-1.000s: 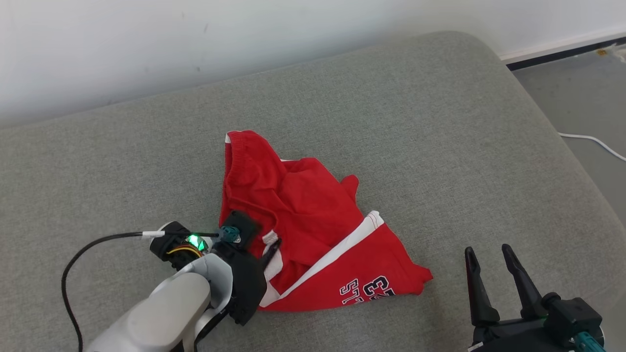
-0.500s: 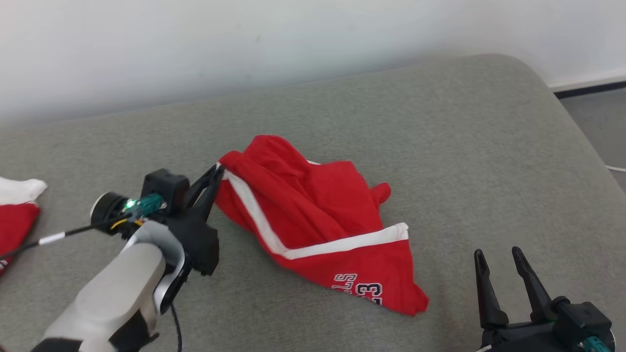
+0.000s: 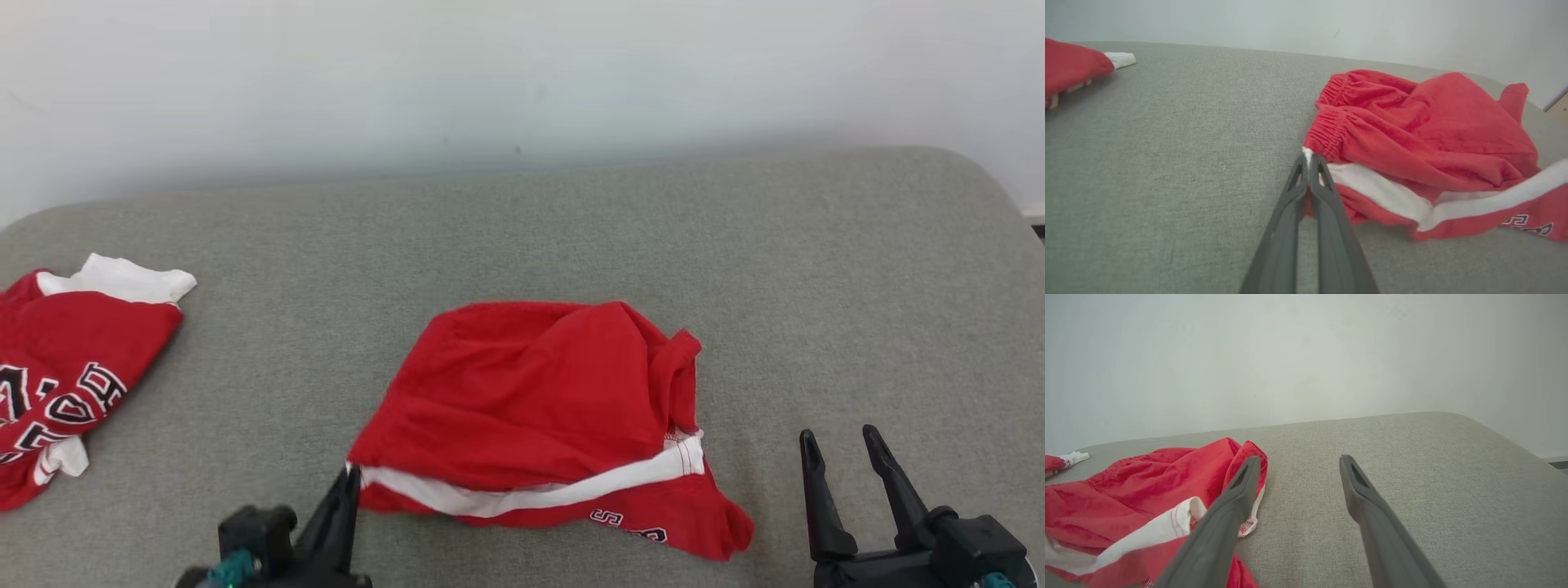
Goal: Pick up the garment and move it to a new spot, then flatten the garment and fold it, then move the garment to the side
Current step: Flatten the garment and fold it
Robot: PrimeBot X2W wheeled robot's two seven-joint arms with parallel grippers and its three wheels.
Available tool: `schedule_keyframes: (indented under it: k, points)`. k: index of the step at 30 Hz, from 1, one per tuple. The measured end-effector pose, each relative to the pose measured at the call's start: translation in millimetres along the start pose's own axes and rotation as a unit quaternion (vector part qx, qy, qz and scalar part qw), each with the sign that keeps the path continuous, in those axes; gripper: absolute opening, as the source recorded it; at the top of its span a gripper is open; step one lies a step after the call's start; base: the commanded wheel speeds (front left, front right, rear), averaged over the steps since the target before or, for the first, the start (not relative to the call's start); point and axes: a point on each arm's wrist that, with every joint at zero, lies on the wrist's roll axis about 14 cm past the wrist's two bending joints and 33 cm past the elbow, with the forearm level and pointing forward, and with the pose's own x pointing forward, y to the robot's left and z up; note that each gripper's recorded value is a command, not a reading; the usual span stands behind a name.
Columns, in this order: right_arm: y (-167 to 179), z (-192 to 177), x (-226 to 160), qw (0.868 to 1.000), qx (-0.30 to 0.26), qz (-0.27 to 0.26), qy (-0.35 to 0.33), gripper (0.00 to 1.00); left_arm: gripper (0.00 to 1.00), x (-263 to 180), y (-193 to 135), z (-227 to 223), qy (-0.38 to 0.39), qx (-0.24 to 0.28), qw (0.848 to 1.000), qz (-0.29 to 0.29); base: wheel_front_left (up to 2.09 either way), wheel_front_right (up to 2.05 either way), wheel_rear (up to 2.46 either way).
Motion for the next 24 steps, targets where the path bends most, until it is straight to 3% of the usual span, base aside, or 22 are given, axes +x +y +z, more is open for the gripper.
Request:
schedule_keyframes:
  k: [3,4,5,6,15,24]
  points:
    - [4.2,3.0,0.7,1.0,-0.003,0.01,-0.004,1.0,0.0,-19.2,1.7,-16.0,0.011,-0.016,1.0,0.016,0.0,0.0,0.0]
    - [5.8,4.0,0.7,1.0,-0.004,0.013,-0.005,1.0,0.2,-23.3,1.5,-17.9,0.01,-0.019,1.0,0.019,0.0,0.0,0.0]
    - [7.3,5.1,0.7,1.0,-0.004,0.015,-0.007,1.0,0.9,-26.0,0.9,-17.7,0.007,-0.02,1.0,0.02,0.0,0.0,0.0]
    - [8.7,6.2,0.4,1.0,-0.005,0.018,-0.009,1.0,1.0,-28.3,1.2,-16.0,0.003,-0.018,1.0,0.022,0.0,0.0,0.0]
    - [17.8,13.3,-4.3,0.999,-0.006,0.033,-0.02,1.0,1.0,-42.7,16.2,39.6,-0.102,-0.021,0.993,0.05,0.0,0.0,0.0]
    - [22.1,16.7,-5.1,0.999,-0.002,0.038,-0.025,1.0,1.0,-67.1,42.9,59.3,-0.148,0.002,0.984,0.101,0.0,0.0,0.0]
